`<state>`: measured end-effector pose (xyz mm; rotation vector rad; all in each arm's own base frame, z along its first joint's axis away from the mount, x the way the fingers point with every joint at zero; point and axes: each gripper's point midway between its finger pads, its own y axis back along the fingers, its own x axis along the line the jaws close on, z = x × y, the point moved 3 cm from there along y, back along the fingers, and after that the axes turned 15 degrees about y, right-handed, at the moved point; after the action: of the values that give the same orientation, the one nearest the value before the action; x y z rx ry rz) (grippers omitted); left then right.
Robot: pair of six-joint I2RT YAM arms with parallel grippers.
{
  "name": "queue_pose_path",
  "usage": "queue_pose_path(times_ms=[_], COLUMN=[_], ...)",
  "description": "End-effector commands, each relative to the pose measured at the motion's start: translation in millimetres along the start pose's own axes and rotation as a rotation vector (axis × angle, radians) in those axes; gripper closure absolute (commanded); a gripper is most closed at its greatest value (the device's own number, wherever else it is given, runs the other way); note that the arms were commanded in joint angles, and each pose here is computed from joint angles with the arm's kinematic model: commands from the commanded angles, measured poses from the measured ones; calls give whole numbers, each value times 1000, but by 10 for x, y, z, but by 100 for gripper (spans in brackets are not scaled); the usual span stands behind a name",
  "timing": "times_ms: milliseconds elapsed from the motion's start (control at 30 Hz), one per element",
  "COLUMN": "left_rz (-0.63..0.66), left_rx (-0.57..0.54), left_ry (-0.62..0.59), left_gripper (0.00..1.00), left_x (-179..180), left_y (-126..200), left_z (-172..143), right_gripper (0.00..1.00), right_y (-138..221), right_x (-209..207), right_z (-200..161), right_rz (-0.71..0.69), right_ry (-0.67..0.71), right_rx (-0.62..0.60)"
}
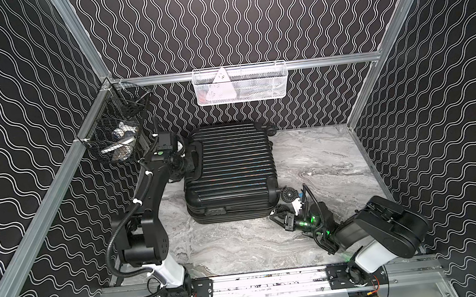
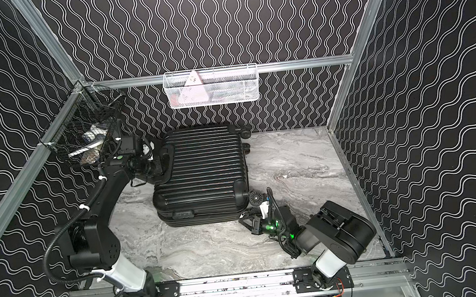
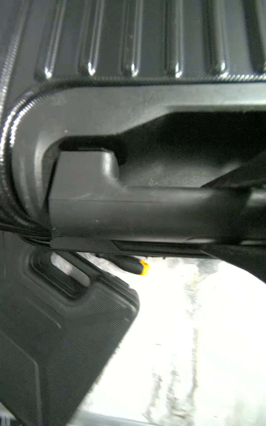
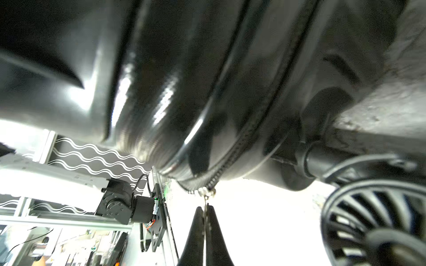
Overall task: Close the suitcase zippers
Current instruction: Zip the zipper on the suitcase.
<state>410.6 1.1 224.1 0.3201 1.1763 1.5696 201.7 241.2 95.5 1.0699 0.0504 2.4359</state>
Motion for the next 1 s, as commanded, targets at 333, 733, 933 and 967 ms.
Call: queue_pose_path(times_ms=[333, 733, 933, 967], left_rz=[-112, -1, 67, 60], left_rx=[-247, -384, -415, -421], left_ry=[506, 579, 575, 570], left_gripper=[98, 99, 99, 99], left_x=[-455, -279, -220, -231], left_y=[326, 390, 370, 362], left_z=[-16, -51, 37, 56], right_gripper=[100, 100, 100, 100], right_y=[-48, -5, 78, 94], right_x=[190, 284, 200, 198], right_z=[-160, -269, -344, -343], right_rz=[45, 30, -84, -96], right_ry=[-1, 25, 125, 144], right_rx=[97, 99, 198, 208])
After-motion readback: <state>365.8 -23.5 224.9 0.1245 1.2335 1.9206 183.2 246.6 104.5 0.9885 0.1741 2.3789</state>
